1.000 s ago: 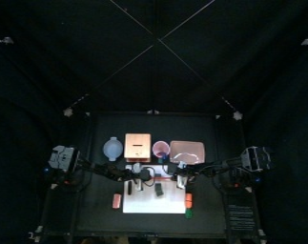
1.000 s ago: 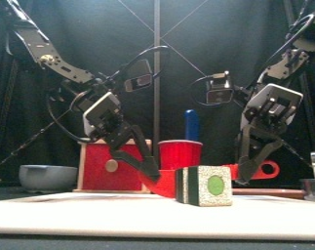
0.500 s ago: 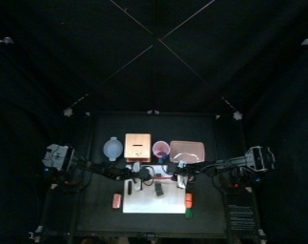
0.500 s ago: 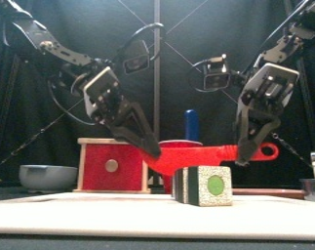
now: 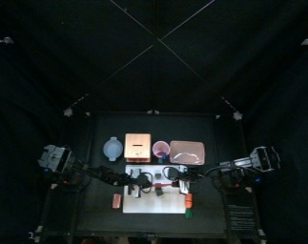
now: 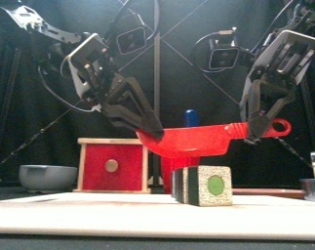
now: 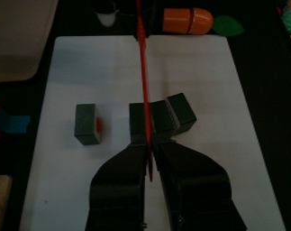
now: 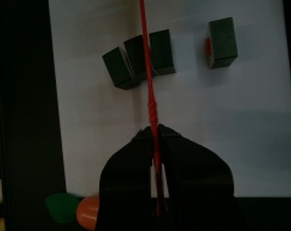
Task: Place sushi on board then cut the sushi with the knife then place the pieces on the plate
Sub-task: Cut the sushi into 4 pieces
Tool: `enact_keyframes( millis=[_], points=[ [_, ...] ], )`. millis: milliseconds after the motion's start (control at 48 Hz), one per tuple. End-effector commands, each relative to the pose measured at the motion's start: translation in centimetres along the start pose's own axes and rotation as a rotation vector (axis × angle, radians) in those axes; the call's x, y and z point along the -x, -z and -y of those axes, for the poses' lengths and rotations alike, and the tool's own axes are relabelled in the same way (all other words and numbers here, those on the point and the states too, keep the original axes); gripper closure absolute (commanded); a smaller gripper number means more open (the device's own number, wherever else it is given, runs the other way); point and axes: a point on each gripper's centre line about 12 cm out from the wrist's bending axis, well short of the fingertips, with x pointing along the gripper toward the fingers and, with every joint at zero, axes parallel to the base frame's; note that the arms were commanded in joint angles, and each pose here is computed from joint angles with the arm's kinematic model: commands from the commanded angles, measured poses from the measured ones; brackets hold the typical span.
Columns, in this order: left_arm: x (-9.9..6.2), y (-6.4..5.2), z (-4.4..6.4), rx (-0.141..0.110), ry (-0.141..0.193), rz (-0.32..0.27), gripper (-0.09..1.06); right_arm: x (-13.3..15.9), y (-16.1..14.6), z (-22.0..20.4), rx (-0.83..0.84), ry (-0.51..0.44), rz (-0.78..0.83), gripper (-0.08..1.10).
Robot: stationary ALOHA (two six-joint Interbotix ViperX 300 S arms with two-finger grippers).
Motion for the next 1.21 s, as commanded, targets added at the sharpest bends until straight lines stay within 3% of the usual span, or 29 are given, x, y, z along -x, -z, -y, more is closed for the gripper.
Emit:
enact_keyframes(
  millis=[21, 583, 1208],
  points=[
    [-0.1, -1.3, 0.2, 0.007, 0.004, 0.034, 0.46, 0.5, -1.1, -0.3, -0.001, -0.008, 0.039, 0.69],
    [-0.5, -0.8, 0.4, 0.006, 0.008, 0.014, 0.46, -0.5, -0.5, 0.0, -0.006, 0.002, 0.002, 0.69],
    [-2.1, 1.5, 0.0, -0.002, -0.008, -0.055, 0.46, -3.2, 1.1, 1.0, -0.025, 0.034, -0.087, 0.69]
  ],
)
